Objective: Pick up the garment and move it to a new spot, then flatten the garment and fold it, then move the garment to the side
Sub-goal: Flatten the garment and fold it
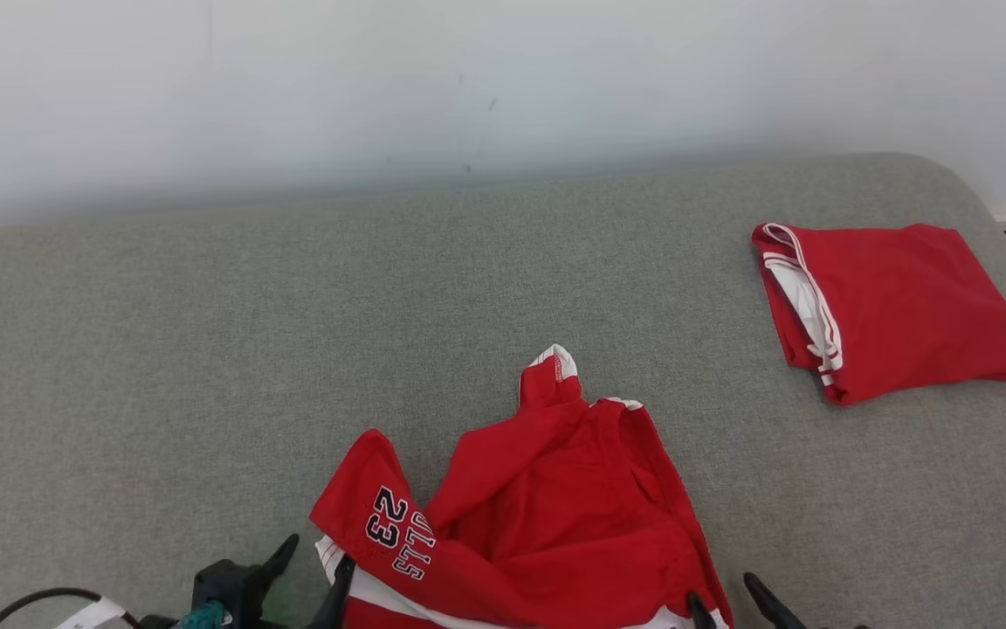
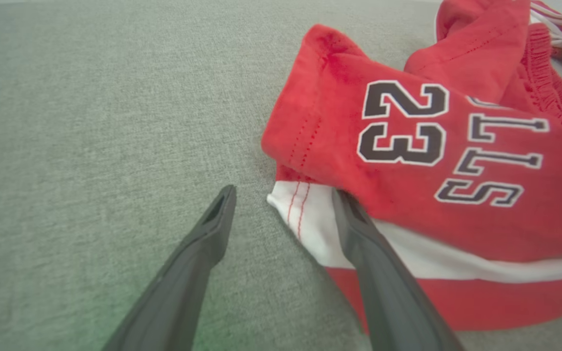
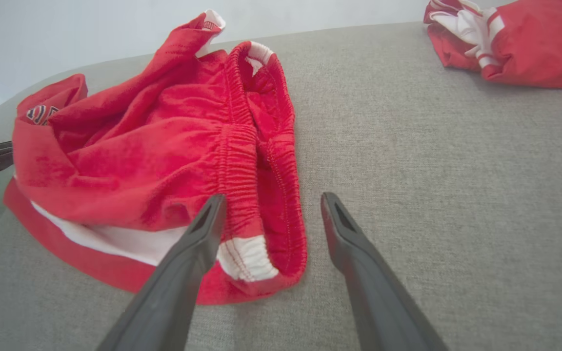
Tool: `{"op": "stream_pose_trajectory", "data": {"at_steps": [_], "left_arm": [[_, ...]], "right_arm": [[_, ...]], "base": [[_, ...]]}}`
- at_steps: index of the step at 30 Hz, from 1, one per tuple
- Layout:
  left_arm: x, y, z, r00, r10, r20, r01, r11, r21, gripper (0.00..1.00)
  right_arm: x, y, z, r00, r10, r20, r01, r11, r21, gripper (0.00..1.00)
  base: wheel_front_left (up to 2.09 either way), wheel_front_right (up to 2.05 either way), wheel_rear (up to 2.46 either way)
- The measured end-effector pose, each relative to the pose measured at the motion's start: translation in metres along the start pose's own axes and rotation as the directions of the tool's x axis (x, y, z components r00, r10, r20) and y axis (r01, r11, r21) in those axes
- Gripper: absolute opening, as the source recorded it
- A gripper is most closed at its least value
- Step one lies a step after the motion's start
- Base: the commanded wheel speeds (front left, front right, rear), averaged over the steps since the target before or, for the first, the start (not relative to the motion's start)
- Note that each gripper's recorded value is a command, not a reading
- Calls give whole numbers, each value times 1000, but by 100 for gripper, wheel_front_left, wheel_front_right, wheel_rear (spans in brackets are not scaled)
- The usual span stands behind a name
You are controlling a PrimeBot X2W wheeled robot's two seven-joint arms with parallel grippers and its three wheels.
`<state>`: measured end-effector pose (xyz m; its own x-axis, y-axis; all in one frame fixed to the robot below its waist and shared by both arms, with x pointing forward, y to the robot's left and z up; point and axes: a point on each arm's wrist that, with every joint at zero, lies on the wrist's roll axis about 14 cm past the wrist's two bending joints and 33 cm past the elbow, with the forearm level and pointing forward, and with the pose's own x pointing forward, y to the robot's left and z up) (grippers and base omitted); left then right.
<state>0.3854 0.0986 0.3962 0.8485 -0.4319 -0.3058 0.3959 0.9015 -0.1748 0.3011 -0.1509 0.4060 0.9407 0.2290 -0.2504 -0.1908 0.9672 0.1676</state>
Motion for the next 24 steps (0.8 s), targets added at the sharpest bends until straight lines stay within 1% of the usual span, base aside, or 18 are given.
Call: {"op": "stream_pose_trajectory", "data": {"at_steps": [5,8,10,12,17,18,19,20,22,24], "left_arm": [[7,0,-5,999,-14,-34,16,999,32,100],[9,-2,-7,999,-24,-49,26,999,39,100],[10,-3,-8,998,-23,-53,25,999,33,100],[10,-2,-10,998,-18,-62,20,999,29,100],[10,-6,-14,997,-20,-75,22,1000,19,100],[9,-7,-15,997,-24,-79,25,999,22,100],[10,-8,-15,996,-26,-80,27,1000,12,50],[10,-9,-15,996,-26,-80,26,1000,1,0],[10,-8,-16,996,-25,-89,26,1000,12,0],[8,-5,-14,996,-11,-83,10,1000,-6,0]], "right_arm": [[7,9,-8,999,42,-35,-42,999,-6,100],[10,14,-7,997,62,-34,-63,998,-1,100],[9,17,-10,995,85,-48,-86,996,-13,100],[5,21,-13,993,101,-58,-101,995,5,100],[-5,20,-29,985,125,-117,-129,991,-28,100],[-7,21,-33,983,130,-131,-135,990,-31,56],[-7,23,-34,982,133,-134,-137,990,-24,0],[-6,24,-33,982,133,-131,-136,991,-15,0],[-1,26,-26,983,147,-113,-151,988,-26,0],[4,31,-15,984,162,-76,-165,986,-29,0]], "base": [[0,0,0],[0,0,0],[0,0,0],[0,0,0],[0,0,0],[0,0,0],[0,0,0],[0,0,0],[0,0,0],[0,0,0]]}}
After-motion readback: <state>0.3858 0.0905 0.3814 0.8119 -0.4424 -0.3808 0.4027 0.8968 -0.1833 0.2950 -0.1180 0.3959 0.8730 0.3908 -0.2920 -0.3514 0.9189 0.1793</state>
